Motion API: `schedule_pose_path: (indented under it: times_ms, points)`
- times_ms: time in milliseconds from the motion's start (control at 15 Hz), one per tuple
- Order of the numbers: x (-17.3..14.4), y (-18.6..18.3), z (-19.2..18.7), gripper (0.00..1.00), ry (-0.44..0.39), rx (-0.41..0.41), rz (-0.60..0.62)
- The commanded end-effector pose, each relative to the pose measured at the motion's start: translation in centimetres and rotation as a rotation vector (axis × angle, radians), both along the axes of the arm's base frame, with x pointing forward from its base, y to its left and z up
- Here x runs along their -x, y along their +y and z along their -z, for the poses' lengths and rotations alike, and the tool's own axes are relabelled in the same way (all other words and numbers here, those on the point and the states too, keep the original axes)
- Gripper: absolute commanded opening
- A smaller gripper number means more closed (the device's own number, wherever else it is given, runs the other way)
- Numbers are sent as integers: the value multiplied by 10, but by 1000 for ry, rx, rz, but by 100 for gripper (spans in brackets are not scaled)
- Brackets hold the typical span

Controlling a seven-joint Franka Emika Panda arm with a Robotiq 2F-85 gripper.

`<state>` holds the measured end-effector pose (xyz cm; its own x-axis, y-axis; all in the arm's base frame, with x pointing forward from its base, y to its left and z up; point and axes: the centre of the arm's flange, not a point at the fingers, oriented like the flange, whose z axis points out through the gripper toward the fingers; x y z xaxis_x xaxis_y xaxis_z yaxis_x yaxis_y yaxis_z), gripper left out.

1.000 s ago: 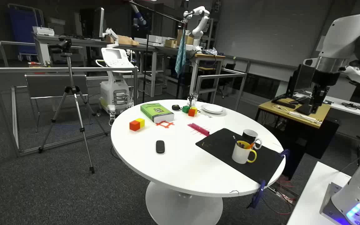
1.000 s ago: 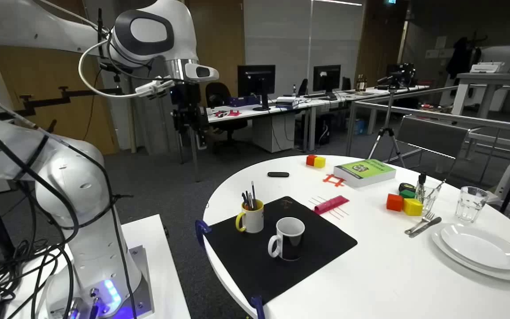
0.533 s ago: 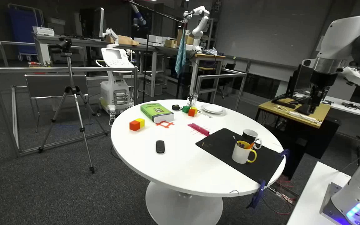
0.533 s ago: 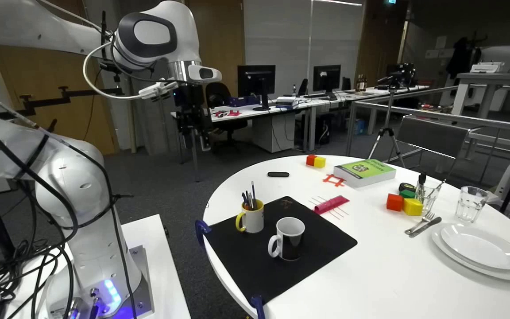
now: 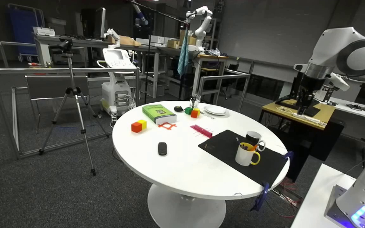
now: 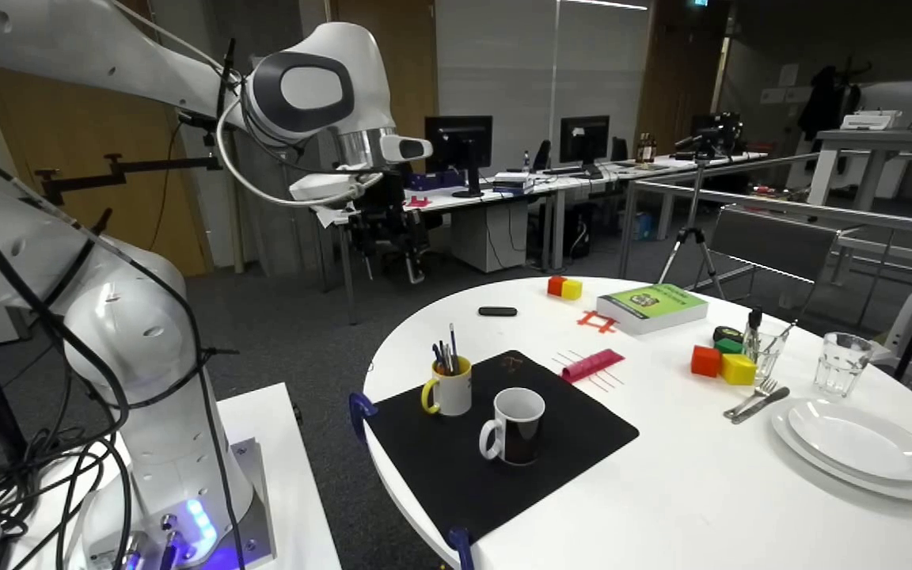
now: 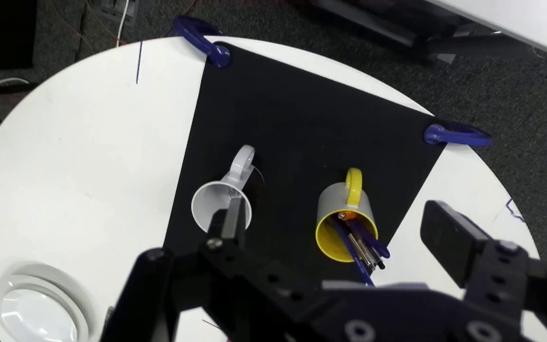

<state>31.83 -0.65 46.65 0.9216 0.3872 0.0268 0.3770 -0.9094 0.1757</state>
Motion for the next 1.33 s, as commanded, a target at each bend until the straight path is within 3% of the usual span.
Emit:
schedule_pose_path:
  times_ms: [0, 533, 800, 867, 1133, 1267]
  points:
    - [-29, -14, 18, 100, -15, -30, -139]
    - [-67, -28, 53, 100, -87, -118, -369]
    - [-75, -27, 64, 100, -21, -230, -415]
    - [-62, -23, 64, 100, -44, -182, -385]
    - [-65, -23, 70, 100, -30, -207, -399]
    - [-65, -26, 71, 100, -98, -195, -417]
